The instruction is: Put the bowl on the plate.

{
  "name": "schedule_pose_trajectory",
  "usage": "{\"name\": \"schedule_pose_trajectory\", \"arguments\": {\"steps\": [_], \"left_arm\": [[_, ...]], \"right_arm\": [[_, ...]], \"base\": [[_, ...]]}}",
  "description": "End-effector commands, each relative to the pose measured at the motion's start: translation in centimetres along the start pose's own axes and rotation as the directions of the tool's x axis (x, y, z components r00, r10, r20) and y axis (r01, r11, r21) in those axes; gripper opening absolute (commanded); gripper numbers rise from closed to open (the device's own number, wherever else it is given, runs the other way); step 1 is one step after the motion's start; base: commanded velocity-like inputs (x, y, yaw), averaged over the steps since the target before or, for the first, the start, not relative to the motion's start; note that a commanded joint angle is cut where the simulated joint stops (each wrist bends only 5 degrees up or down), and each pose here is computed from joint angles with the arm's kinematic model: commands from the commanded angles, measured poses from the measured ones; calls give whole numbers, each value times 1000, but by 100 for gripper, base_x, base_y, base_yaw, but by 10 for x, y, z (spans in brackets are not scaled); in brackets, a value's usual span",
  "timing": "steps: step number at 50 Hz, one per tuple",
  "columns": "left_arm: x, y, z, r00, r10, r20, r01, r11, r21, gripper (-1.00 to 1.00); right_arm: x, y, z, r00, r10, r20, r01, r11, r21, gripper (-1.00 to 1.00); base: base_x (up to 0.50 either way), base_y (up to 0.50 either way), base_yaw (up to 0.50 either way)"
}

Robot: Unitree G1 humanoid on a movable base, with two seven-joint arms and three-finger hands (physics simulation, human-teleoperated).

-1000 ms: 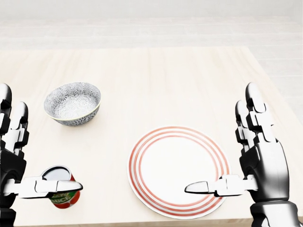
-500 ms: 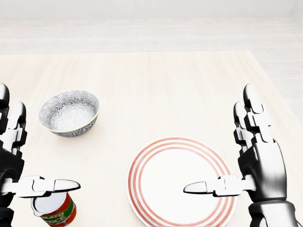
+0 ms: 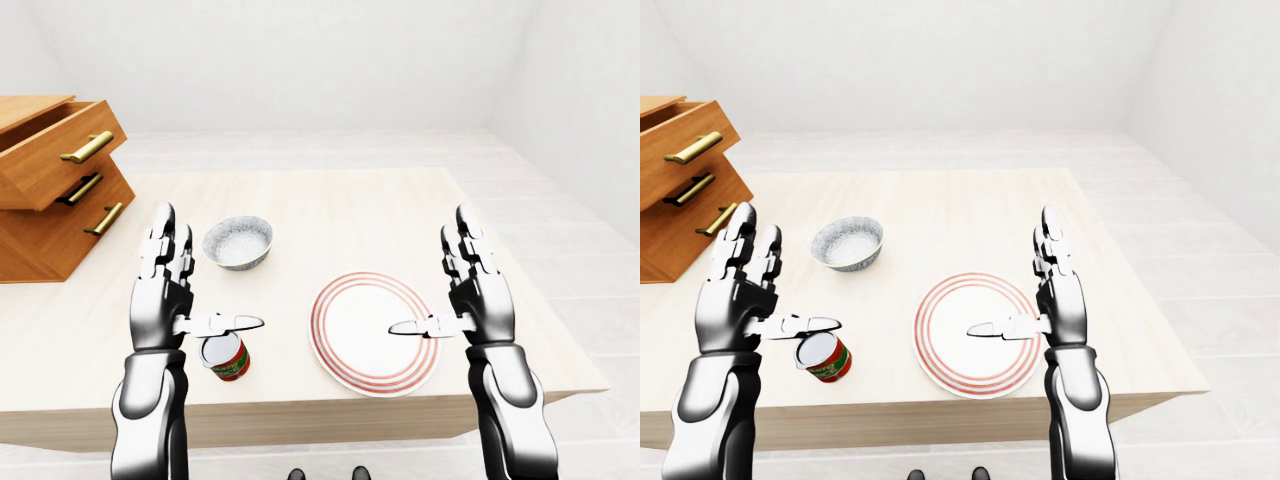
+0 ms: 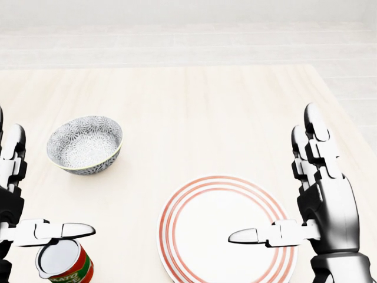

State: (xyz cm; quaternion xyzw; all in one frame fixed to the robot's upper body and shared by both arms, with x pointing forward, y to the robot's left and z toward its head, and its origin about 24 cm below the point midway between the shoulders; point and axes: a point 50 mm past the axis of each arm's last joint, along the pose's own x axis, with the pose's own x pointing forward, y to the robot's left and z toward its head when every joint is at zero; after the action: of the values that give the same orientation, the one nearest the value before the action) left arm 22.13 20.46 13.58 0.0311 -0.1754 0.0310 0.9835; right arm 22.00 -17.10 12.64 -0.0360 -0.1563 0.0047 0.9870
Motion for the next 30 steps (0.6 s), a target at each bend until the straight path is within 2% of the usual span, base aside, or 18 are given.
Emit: {"name": "schedule_pose_trajectory", "arguments": {"steps": [1,30], "left_arm": [[-1,0,-3,1000,4,-13,-4,1000,-1,100],[-5,-3,-4,1000,-7,-27,8,1000,7,100]], "right_arm": [[-2,0,0,1000,1,-3,-1,1000,-2,100],[-3,-3,-1,1000,-3,-8,3,1000,8,100]], "base": [[0,0,0],[0,0,0]]}}
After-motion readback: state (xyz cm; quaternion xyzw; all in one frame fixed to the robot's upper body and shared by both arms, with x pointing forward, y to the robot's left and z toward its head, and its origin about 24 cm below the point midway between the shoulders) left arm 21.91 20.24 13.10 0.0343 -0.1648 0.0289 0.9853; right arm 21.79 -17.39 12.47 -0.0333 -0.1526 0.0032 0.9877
